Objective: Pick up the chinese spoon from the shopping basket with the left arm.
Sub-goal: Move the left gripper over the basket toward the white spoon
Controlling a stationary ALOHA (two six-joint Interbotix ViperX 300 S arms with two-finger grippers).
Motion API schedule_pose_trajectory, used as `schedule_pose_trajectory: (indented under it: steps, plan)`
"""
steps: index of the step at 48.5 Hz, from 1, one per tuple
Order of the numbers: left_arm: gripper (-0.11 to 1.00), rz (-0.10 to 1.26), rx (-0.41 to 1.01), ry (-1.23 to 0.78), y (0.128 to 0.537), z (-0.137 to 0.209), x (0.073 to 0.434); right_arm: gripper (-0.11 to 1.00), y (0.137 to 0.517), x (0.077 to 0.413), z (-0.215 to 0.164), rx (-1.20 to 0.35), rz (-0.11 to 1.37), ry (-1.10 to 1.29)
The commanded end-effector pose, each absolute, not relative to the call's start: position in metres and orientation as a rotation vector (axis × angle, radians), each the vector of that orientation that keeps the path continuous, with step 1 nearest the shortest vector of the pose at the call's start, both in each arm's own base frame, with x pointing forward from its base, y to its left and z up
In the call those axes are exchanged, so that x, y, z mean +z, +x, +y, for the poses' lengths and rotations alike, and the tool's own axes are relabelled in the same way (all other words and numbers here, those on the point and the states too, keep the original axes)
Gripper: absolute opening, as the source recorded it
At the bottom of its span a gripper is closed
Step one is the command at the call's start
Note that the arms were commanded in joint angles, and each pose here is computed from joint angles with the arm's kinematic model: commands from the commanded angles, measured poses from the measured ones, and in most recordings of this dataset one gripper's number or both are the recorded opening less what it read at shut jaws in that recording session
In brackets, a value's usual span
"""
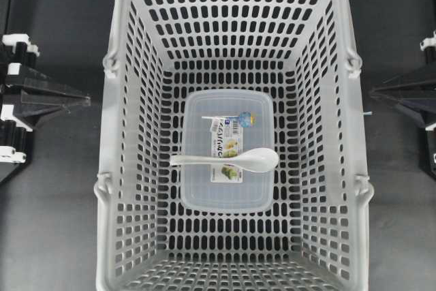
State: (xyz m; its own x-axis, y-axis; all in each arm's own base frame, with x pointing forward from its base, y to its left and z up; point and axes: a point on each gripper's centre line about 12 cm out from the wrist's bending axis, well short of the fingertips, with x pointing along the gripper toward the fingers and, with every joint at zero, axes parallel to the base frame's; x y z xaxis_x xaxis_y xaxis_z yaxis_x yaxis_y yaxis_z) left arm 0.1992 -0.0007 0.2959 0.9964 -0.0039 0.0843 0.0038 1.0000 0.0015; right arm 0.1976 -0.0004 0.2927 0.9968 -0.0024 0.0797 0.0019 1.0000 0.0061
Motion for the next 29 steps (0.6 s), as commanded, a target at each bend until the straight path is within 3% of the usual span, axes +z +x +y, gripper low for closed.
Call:
schedule_pose_trajectory:
  steps: [1, 5, 13, 29]
  plan:
    - [0.06, -0.096, -0.025, -0.018, 0.206, -0.004, 0.316, 0.0, 0.2, 0.3, -0.001, -0.003, -0.104, 0.018]
    - [0.0, -0.036, -0.024, -0.094, 0.213, -0.004, 0.324, 0.0, 0.198, 0.302, -0.001, -0.007, -0.114, 0.025]
    - [0.0, 0.146, -0.011, -0.176, 0.234, -0.006, 0.34, -0.02, 0.197, 0.303, -0.001, -0.007, -0.12, 0.025]
    - [0.0, 0.481, -0.043, -0.003, 0.292, -0.018, 0.359, -0.01, 0.197, 0.302, -0.005, -0.029, -0.113, 0.056]
